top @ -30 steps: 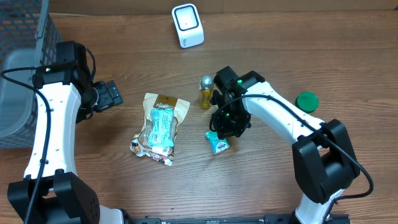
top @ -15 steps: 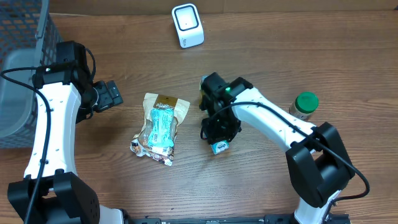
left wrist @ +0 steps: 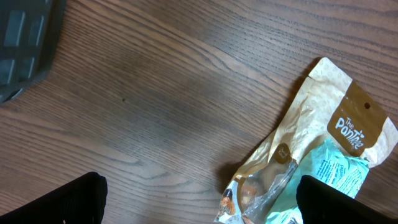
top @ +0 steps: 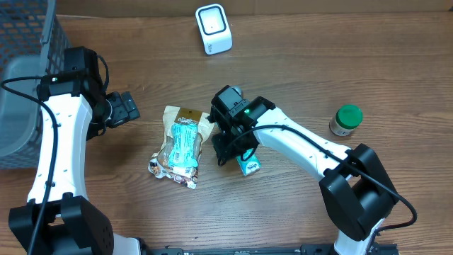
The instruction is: Scan the item barcode
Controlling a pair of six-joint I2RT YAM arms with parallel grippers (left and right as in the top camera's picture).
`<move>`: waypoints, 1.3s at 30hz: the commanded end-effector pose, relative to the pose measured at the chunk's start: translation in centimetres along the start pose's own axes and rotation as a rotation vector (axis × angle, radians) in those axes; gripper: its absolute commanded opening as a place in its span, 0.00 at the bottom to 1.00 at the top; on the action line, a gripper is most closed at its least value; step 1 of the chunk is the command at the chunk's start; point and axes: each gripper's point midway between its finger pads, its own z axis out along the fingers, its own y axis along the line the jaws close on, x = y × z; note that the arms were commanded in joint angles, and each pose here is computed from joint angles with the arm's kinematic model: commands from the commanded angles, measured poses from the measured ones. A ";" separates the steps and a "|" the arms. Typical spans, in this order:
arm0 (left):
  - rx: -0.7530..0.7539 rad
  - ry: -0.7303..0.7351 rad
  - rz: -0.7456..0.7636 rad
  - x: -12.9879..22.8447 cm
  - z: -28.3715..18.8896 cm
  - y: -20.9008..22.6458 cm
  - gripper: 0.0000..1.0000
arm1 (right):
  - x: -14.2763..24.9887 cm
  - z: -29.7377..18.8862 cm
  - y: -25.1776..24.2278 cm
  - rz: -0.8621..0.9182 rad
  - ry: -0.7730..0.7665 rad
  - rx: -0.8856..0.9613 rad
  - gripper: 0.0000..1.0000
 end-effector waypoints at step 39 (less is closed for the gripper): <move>-0.001 -0.005 0.000 -0.1 -0.1 0.0 1.00 | 0.0 1.9 4.2 -0.082 -0.047 0.005 0.04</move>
